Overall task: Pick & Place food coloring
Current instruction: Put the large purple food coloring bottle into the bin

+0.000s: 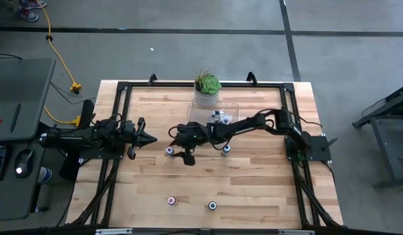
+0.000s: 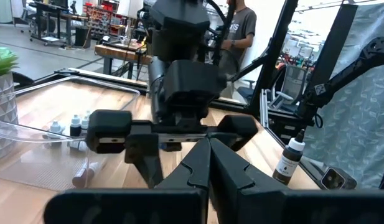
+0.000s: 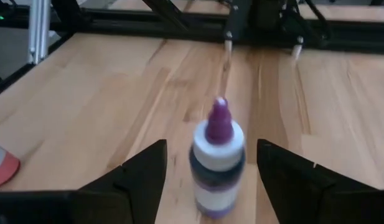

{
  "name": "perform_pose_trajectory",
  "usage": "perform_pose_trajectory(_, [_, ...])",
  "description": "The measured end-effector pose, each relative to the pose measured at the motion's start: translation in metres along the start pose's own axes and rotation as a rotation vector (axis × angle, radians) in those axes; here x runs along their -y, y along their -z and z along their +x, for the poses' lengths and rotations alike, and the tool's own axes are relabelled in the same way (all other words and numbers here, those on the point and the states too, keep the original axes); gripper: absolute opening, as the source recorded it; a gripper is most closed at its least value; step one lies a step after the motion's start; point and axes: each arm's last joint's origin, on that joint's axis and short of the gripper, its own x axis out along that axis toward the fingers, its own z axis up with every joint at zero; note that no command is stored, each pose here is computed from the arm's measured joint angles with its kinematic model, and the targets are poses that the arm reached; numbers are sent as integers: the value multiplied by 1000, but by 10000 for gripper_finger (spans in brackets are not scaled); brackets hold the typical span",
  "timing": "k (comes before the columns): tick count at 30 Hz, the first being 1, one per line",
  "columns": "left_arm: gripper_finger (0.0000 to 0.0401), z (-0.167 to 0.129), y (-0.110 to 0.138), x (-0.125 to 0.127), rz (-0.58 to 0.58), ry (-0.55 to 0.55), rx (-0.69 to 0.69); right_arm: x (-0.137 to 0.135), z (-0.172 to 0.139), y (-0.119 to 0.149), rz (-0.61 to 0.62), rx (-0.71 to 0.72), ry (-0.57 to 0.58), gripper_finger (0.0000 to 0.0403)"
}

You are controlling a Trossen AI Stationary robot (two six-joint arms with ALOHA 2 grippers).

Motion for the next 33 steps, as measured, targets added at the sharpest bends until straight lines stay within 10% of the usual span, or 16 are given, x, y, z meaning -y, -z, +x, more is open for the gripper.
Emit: perform_pose_trajectory(33, [0,0,0,0,0,0,1,-3,13,-5,-75,-7,-34,144])
